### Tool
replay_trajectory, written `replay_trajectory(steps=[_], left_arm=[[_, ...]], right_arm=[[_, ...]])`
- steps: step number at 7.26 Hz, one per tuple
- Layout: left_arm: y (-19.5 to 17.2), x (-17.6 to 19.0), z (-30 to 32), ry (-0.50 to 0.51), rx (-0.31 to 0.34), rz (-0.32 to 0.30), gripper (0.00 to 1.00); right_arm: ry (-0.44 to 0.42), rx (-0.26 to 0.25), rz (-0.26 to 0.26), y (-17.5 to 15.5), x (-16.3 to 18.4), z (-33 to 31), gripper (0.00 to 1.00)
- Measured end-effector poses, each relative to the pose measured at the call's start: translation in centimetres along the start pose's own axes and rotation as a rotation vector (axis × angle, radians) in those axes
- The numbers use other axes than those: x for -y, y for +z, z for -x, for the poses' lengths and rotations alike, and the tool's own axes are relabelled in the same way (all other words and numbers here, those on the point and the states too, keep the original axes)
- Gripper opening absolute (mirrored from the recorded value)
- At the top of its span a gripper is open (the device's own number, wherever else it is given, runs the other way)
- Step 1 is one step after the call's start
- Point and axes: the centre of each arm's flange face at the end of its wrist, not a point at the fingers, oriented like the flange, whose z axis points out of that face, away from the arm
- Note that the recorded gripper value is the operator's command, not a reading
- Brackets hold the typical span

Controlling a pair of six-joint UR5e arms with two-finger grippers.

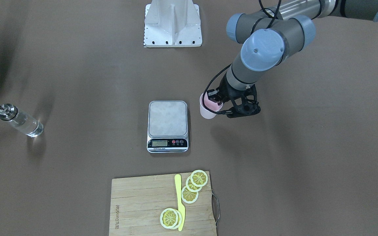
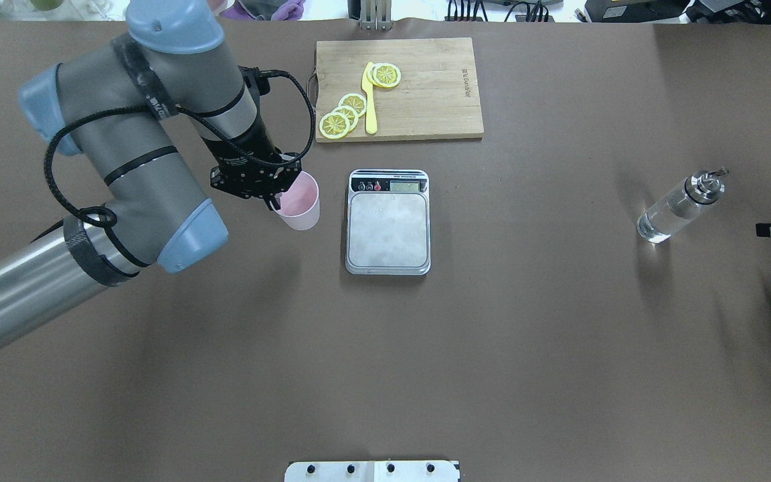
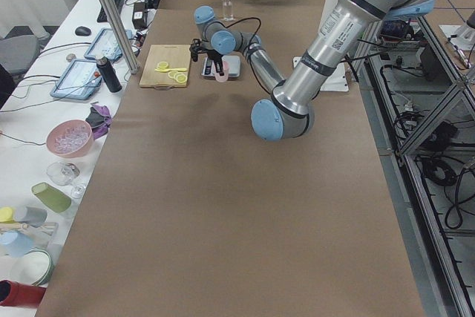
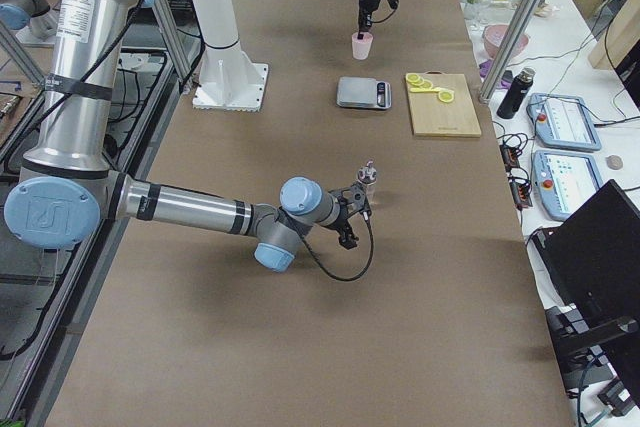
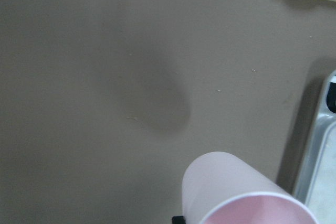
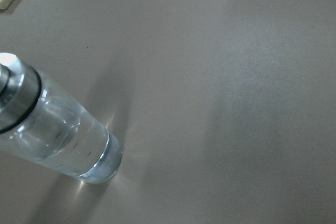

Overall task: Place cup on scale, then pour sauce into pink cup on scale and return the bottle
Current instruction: 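Carry the pink cup onto the scale with left gripper while right approaches bottle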

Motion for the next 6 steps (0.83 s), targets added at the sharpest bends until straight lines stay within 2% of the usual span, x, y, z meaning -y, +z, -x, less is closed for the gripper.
replay_trajectory(steps=[3, 6], left_arm=[[1.2, -0.6, -6.3, -0.035, 0.006, 0.038, 0.0], [2.3, -1.2, -8.7, -0.067, 0.01, 0.056, 0.0]], right_arm=[[-0.035, 0.064, -0.003, 1.5, -0.2, 2.5, 1.0], [-0.088, 0.1, -0.043, 3.3, 1.1, 4.8, 1.0]])
